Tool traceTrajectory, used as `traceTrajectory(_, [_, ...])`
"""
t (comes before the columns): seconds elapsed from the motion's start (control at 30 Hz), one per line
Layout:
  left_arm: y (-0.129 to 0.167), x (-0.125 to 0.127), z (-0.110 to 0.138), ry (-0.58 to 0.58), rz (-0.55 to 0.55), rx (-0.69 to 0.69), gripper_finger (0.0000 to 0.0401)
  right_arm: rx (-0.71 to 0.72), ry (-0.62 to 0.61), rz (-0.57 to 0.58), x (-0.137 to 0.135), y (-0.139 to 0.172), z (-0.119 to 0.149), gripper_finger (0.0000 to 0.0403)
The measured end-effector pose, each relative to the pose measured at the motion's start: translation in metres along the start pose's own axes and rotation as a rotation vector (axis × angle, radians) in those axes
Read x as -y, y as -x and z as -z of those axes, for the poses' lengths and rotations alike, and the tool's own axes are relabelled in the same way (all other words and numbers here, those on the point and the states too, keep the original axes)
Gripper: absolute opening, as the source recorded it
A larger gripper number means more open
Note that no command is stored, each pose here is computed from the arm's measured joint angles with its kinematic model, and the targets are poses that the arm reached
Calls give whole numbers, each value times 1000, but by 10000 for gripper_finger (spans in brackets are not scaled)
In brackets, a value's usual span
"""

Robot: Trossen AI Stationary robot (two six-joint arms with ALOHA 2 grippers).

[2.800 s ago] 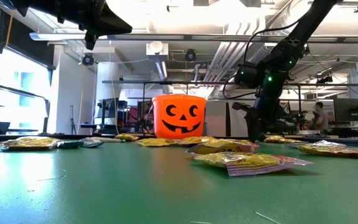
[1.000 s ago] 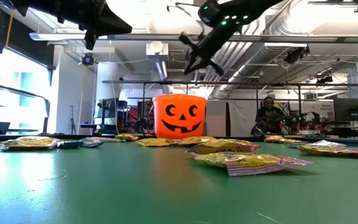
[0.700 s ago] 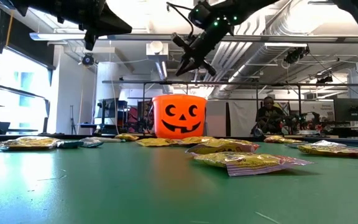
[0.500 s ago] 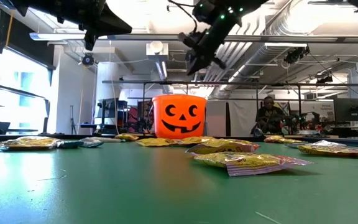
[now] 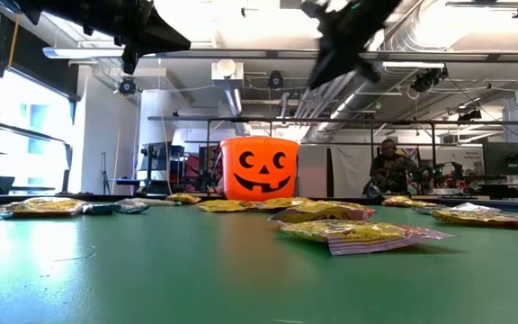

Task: Sort candy by brand, put in halloween buckets
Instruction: Put the white chocolate into the orange bucket

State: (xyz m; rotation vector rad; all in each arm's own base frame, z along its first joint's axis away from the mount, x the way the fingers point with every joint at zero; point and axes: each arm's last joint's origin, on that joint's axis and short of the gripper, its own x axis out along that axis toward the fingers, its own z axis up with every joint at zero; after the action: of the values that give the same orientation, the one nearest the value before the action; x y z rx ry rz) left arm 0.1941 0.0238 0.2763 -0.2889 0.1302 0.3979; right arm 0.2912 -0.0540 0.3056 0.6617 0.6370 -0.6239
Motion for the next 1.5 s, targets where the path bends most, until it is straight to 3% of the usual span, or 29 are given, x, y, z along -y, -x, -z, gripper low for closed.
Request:
traceTrajectory(0.13, [0, 0, 0, -1, 1, 0, 0, -87, -54, -3, 1, 23, 41, 0])
traceTrajectory(0.23, [0, 0, 0, -1, 1, 0, 0, -157, -82, 62, 4, 31, 65, 0])
traceTrajectory(0.47, [0, 0, 0, -1, 3, -1, 0, -336, -165, 256, 27, 18, 103, 31])
traceTrajectory(0.77, [0, 0, 0, 24, 2, -3, 0, -316, -300, 433, 62, -3, 114, 173])
traceTrajectory(0.93, [0, 0, 1, 22, -1, -12, 0, -299, -329, 440, 78, -16, 116, 230])
traceTrajectory(1.17, [0, -1, 2, 29, -4, -21, 0, -276, -312, 470, 91, -30, 123, 240])
traceTrajectory(1.5, [0, -1, 2, 35, -5, -21, 0, -363, -247, 571, 96, -67, 138, 236])
